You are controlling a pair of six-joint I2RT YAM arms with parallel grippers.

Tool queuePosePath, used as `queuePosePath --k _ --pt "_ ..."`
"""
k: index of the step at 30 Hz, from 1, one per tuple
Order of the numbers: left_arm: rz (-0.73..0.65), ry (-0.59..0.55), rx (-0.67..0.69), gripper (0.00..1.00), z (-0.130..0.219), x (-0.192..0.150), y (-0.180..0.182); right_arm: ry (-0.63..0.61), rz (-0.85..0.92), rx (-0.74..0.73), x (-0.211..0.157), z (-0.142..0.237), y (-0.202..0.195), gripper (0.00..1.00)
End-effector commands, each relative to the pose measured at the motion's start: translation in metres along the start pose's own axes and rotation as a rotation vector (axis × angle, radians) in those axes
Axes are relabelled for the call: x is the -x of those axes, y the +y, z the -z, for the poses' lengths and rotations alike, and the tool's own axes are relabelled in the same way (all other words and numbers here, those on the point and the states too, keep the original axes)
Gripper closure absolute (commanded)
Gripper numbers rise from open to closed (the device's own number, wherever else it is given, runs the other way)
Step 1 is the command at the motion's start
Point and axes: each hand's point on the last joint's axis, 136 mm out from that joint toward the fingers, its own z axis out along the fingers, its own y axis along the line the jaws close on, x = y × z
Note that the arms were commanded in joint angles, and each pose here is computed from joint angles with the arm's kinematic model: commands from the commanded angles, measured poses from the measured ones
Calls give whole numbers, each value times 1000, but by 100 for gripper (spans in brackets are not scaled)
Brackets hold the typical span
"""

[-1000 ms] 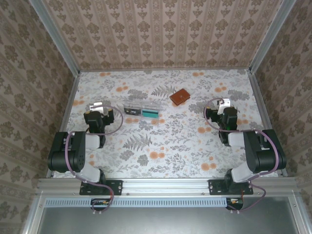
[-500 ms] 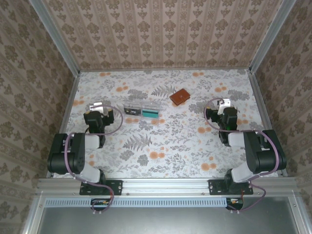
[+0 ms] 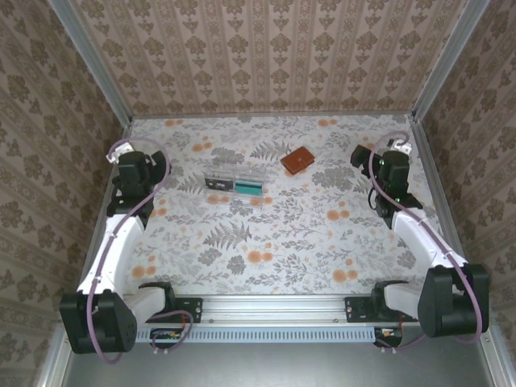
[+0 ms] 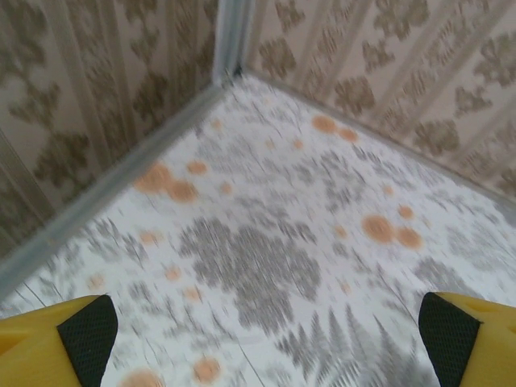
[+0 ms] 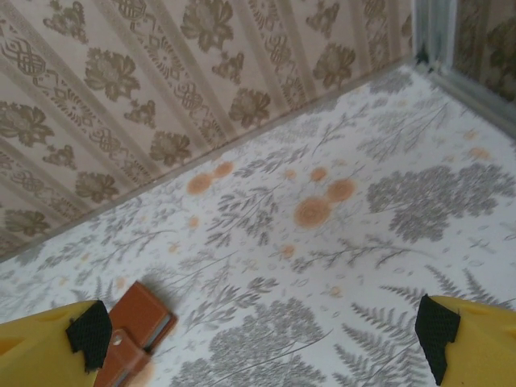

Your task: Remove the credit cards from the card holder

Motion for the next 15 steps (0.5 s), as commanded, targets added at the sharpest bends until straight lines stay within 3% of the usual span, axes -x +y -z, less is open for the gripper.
queuePosePath --k 1,15 --pt "77 161 -102 0 15 -43 -13 188 -35 -1 -28 -10 18 0" --pt "-40 205 -257 0 75 -66 -39 427 207 -242 -103 -120 103 0"
